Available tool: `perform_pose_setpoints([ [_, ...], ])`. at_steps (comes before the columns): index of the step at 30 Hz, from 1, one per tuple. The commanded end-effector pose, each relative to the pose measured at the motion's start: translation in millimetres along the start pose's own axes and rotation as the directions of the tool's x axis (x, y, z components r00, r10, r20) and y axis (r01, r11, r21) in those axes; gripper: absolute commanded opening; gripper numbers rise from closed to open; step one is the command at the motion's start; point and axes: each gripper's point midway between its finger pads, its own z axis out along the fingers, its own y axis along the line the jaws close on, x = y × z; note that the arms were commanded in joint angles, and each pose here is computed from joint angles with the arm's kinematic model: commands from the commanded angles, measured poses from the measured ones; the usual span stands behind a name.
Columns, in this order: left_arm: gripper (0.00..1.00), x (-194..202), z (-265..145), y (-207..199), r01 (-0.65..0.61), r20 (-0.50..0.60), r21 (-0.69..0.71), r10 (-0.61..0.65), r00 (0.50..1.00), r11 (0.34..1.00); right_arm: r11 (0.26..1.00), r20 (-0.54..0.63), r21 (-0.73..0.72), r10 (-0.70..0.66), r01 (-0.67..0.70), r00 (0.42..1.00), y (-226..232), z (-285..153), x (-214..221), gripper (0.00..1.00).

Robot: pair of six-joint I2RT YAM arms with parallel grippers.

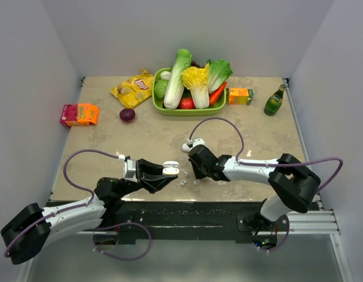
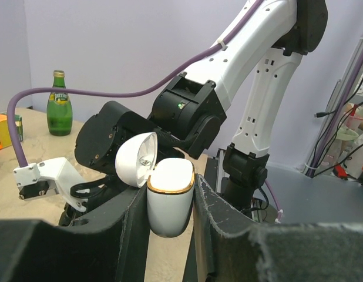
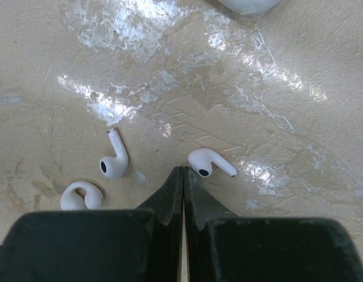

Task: Insert the wireless bluetooth earbuds into the charging case
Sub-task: Pick up the earbud from the center of the board.

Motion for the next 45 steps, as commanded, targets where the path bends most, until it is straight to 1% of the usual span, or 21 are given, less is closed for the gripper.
perform_pose_setpoints([
  [1, 0.0, 76.2, -63.4, 6.3, 0.061, -0.166, -0.088, -0.075, 0.983, 0.994, 0.998, 0.009, 0.059, 0.007, -0.008, 1.0, -6.8, 6.6, -5.2, 0.0],
  [16, 0.0, 79.4, -64.3, 9.8, 0.055, -0.178, -0.105, -0.074, 0.981, 0.993, 0.995, 0.035, 0.098, 0.022, -0.025, 0.999, -22.8, 12.0, -25.1, 0.0],
  [20, 0.0, 81.5, -65.0, 11.5, 0.057, -0.185, -0.115, -0.078, 0.98, 0.992, 0.996, 0.042, 0.088, 0.017, -0.021, 0.999, -20.2, 12.1, -29.0, 0.0],
  [24, 0.0, 80.4, -64.2, 11.1, 0.056, -0.181, -0.111, -0.076, 0.98, 0.992, 1.0, 0.071, 0.016, -0.008, 0.007, 0.997, -8.2, 3.5, -37.6, 0.0],
  [25, 0.0, 79.8, -63.7, 10.5, 0.056, -0.18, -0.107, -0.075, 0.981, 0.993, 0.999, 0.077, -0.046, -0.012, 0.015, 0.997, 2.8, -0.4, -39.5, 0.03],
  [26, 0.0, 79.9, -63.6, 10.1, 0.057, -0.18, -0.106, -0.075, 0.981, 0.993, 0.998, 0.094, -0.069, -0.011, 0.017, 0.996, 5.6, -7.1, -42.1, 0.07],
  [27, 0.0, 79.8, -63.7, 10.5, 0.056, -0.18, -0.107, -0.075, 0.981, 0.993, 0.996, 0.105, -0.083, -0.007, 0.015, 0.994, 8.0, -11.9, -44.8, 0.13],
  [28, 0.0, 79.3, -63.2, 10.5, 0.056, -0.179, -0.107, -0.074, 0.981, 0.993, 0.996, 0.113, -0.092, -0.001, 0.012, 0.994, 8.8, -15.4, -45.9, 0.24],
  [30, 0.0, 78.8, -62.3, 10.0, 0.056, -0.178, -0.104, -0.074, 0.981, 0.993, 0.995, 0.144, -0.104, 0.016, -0.001, 0.989, 8.6, -26.9, -52.8, 0.33],
  [31, 0.0, 78.8, -62.3, 9.9, 0.058, -0.178, -0.104, -0.075, 0.981, 0.993, 0.995, 0.153, -0.101, 0.017, -0.002, 0.988, 7.6, -30.1, -54.3, 0.4],
  [33, 0.0, 78.8, -61.8, 9.8, 0.059, -0.179, -0.103, -0.077, 0.981, 0.993, 0.996, 0.165, -0.094, 0.029, -0.014, 0.986, 4.8, -38.0, -56.9, 0.45],
  [34, 0.0, 79.3, -62.2, 9.7, 0.061, -0.18, -0.104, -0.079, 0.981, 0.993, 0.997, 0.166, -0.076, 0.037, -0.025, 0.985, 1.1, -38.3, -56.8, 0.46],
  [35, 0.0, 79.0, -61.6, 9.0, 0.065, -0.179, -0.101, -0.082, 0.98, 0.993, 0.999, 0.181, -0.017, 0.038, -0.036, 0.983, -10.7, -37.1, -59.4, 0.47],
  [38, 0.0, 78.8, -61.1, 7.5, 0.07, -0.178, -0.095, -0.086, 0.98, 0.993, 0.995, 0.14, 0.05, 0.077, -0.085, 0.987, -33.6, -28.0, -51.0, 0.48],
  [41, 0.0, 78.5, -60.8, 7.1, 0.074, -0.175, -0.096, -0.09, 0.98, 0.993, 0.989, 0.143, 0.045, 0.136, -0.143, 0.98, -42.5, -22.3, -47.7, 0.49],
  [43, 0.0, 79.1, -61.5, 6.6, 0.076, -0.176, -0.097, -0.093, 0.98, 0.992, 0.987, 0.156, 0.036, 0.147, -0.154, 0.977, -41.6, -21.1, -50.5, 0.49],
  [45, 0.0, 80.2, -62.5, 6.2, 0.078, -0.179, -0.097, -0.094, 0.979, 0.992, 0.988, 0.142, 0.033, 0.146, -0.152, 0.979, -39.9, -19.6, -50.5, 0.51],
])
